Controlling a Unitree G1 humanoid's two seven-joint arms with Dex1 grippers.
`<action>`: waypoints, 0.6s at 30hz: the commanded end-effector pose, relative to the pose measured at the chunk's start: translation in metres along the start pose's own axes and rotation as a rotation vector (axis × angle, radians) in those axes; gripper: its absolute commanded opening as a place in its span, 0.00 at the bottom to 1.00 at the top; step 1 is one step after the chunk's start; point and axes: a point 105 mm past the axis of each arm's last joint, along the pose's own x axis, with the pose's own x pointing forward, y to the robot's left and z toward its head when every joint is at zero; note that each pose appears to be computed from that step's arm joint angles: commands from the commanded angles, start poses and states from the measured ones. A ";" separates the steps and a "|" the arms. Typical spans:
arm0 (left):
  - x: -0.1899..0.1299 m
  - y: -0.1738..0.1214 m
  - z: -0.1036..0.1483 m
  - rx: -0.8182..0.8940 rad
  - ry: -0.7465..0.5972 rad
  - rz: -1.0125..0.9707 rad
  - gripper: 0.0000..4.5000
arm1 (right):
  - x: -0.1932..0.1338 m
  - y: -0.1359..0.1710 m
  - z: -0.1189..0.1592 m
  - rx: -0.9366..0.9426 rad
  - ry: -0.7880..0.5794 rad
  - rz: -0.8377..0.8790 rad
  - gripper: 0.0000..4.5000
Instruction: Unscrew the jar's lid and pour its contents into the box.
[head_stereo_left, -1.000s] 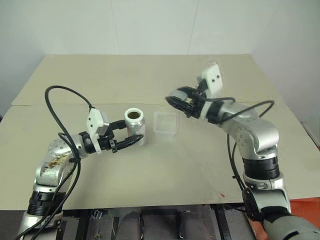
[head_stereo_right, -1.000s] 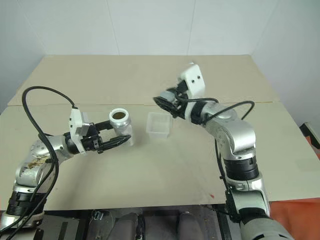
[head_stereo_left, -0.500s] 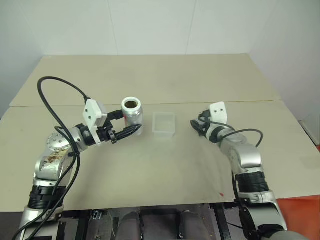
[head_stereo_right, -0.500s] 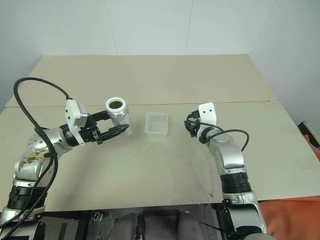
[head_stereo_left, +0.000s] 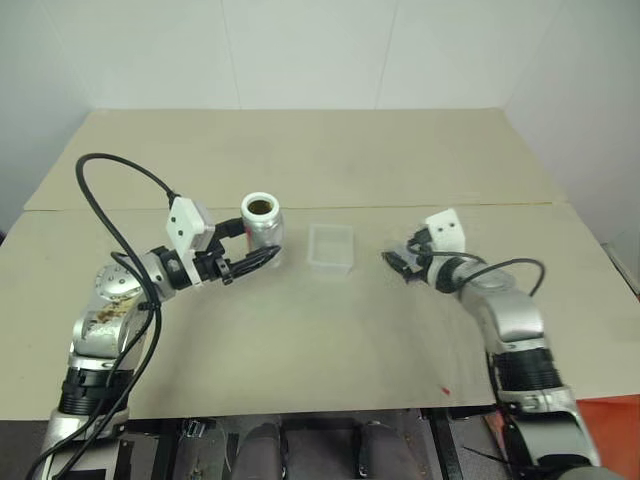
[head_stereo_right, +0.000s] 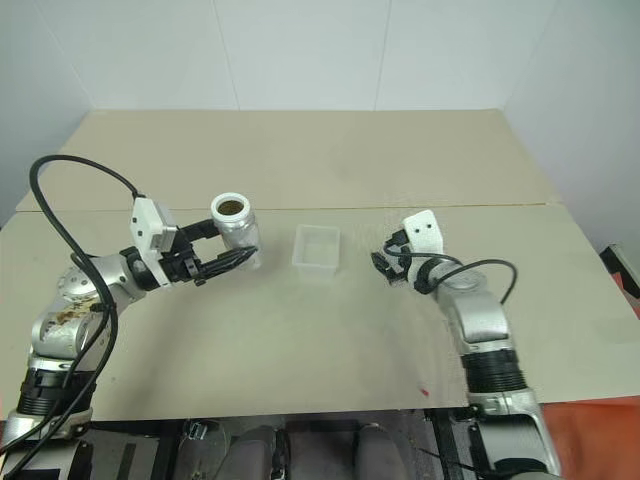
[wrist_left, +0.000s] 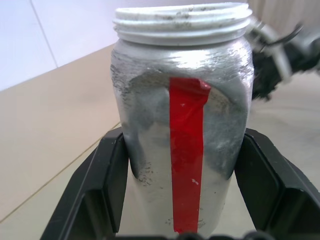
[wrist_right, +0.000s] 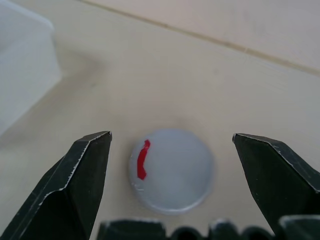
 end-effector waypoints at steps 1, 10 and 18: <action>0.006 0.014 0.012 0.131 0.008 0.024 0.61 | -0.021 0.014 0.038 -0.080 -0.082 0.193 1.00; 0.038 0.050 0.020 0.486 0.089 0.092 0.61 | -0.048 0.033 0.068 -0.201 -0.088 0.501 1.00; 0.094 0.061 0.053 1.372 0.163 0.009 0.61 | -0.043 0.042 0.077 -0.248 -0.112 0.544 1.00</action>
